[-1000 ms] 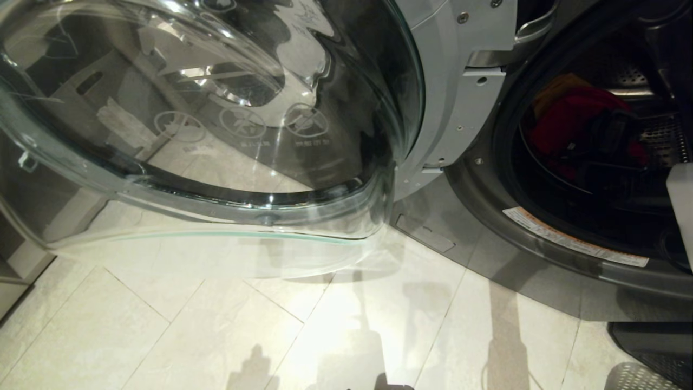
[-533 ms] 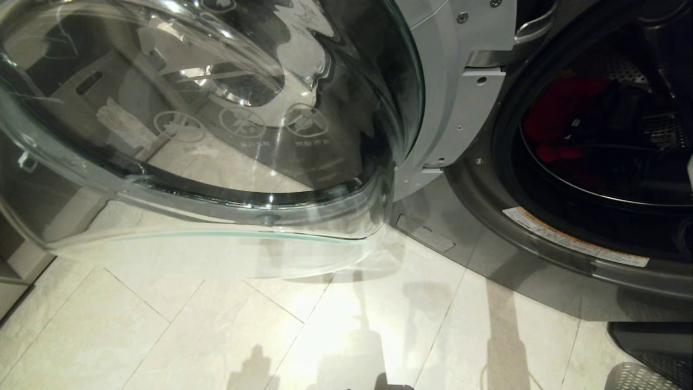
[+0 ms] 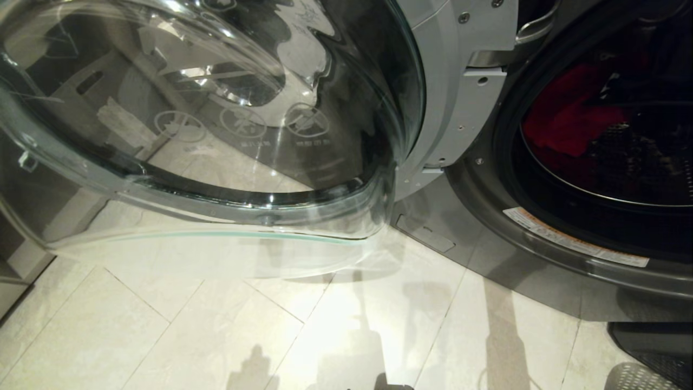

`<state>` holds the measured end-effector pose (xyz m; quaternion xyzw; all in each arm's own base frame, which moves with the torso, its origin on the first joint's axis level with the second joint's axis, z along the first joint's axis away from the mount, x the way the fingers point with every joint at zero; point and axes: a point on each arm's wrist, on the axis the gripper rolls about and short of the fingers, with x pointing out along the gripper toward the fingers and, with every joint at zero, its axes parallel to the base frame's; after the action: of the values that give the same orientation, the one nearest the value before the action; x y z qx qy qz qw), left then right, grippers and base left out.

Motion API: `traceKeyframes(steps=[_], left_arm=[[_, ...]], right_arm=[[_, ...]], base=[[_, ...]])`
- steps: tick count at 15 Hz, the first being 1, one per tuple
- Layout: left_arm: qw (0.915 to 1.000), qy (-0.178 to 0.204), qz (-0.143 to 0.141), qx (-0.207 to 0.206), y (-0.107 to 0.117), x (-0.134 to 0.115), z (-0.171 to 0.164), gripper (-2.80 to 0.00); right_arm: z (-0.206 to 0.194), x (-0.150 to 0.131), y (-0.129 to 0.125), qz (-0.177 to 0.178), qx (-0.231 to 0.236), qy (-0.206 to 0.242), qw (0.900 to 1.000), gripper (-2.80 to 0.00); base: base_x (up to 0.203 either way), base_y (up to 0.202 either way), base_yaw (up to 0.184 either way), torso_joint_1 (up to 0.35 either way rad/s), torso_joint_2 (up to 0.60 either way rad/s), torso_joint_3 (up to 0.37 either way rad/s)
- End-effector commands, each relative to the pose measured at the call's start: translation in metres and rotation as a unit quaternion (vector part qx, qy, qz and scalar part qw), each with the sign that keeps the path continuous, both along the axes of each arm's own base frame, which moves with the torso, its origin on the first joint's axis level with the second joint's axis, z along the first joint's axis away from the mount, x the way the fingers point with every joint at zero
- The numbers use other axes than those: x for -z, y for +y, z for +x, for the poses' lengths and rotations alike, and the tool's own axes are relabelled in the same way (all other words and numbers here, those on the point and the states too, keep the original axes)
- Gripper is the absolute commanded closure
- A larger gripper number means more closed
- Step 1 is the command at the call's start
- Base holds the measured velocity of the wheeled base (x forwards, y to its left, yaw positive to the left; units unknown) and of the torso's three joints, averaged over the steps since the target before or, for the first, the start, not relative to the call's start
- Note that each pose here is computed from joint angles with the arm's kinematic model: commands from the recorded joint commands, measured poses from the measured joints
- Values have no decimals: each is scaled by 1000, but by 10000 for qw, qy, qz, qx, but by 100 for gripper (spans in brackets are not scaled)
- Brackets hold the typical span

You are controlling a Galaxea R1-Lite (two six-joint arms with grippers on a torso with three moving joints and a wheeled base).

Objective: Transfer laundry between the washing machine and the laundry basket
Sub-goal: Pick a cloth and place it into the basket

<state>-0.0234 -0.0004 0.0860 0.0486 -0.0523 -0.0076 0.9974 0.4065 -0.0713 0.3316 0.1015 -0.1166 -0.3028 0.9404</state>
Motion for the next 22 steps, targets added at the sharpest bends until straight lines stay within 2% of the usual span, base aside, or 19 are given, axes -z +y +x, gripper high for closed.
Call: traceKeyframes(steps=[1,6,9,13,15,18,20,22], left_arm=[[9998,198,1,-1,0,11,3,0],[9998,203,24,-3,0,11,3,0],[9998,197,24,0,0,11,3,0],[9998,205,24,-3,0,11,3,0],[9998,205,24,-3,0,11,3,0],[9998,198,24,-3,0,11,3,0],[9998,205,24,-3,0,11,3,0],[9998,205,24,-3,0,11,3,0]], right_arm=[[-46,-27,7,-40,10,-167,9999,0],[-117,-47,18,-214,-127,-254,9994,0],[-169,-47,26,-391,-201,-174,9989,0],[-238,-12,39,-812,-685,414,9935,0],[-263,15,44,-894,-993,811,9877,0],[-283,53,49,-932,-1205,1298,9798,0],[-294,67,54,-1086,-1435,1431,9732,0],[-308,66,58,-1275,-1663,1337,9686,0]], base=[[0,0,0,0,0,0],[0,0,0,0,0,0],[0,0,0,0,0,0],[0,0,0,0,0,0],[0,0,0,0,0,0],[0,0,0,0,0,0],[0,0,0,0,0,0],[0,0,0,0,0,0]])
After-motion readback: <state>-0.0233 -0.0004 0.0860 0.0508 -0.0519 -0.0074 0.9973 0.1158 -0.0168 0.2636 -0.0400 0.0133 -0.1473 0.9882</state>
